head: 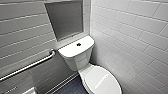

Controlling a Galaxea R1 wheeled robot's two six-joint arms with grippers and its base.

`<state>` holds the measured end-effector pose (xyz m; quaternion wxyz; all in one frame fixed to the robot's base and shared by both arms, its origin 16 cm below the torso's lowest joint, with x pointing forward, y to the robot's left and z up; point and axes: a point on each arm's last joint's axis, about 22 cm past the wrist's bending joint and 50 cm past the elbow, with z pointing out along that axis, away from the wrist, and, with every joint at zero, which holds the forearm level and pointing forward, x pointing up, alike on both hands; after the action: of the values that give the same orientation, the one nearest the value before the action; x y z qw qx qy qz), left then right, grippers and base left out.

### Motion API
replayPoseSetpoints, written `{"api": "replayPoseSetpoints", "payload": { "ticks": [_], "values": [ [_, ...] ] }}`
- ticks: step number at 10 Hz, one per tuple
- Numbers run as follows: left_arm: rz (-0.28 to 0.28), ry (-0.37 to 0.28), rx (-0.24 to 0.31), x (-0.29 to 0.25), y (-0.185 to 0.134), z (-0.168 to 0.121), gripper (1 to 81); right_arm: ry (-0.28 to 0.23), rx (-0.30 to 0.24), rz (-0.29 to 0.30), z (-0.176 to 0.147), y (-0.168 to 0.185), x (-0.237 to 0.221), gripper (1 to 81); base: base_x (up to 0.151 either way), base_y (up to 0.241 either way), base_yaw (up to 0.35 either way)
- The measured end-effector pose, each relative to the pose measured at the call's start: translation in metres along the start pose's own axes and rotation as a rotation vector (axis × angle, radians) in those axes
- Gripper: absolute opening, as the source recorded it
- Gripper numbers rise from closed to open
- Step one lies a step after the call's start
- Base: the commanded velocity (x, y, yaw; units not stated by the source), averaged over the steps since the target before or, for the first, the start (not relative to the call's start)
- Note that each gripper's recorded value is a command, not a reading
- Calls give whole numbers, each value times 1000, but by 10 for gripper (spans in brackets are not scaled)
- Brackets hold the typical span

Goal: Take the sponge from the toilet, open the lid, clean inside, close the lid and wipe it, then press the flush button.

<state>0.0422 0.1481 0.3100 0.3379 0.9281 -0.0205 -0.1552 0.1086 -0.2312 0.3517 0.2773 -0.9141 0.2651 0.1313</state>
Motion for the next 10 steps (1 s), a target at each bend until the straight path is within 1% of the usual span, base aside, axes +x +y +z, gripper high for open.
{"api": "replayPoseSetpoints", "payload": {
  "ticks": [1, 4, 5, 6, 7, 8, 9, 10],
  "values": [
    [11, 16, 22, 1, -2, -3, 811, 14, -5, -22, -3, 2, -8, 10, 0, 0, 0],
    [27, 50, 84, -2, -4, -10, 811, 52, 7, -84, -5, -6, -30, 10, 0, 0, 0],
    [22, 52, 98, -6, -3, -11, 811, 61, -6, -92, -5, -2, -32, 10, 0, 0, 0],
    [10, 43, 107, -12, -1, -11, 811, 62, -18, -97, -2, 0, -37, 10, 0, 0, 0],
    [-2, 42, 112, -17, 5, -11, 811, 64, -13, -103, 2, -7, -45, 10, 0, 0, 0],
    [-18, 34, 121, -27, 9, -11, 811, 51, -9, -105, 7, -15, -60, 10, 0, 0, 0],
    [-36, 19, 141, -39, 8, -12, 811, 38, -19, -103, 9, -14, -73, 10, 0, 0, 0],
    [-56, 9, 165, -48, 5, -15, 811, 38, -47, -105, 7, -4, -79, 10, 0, 0, 0]
  ]
}}
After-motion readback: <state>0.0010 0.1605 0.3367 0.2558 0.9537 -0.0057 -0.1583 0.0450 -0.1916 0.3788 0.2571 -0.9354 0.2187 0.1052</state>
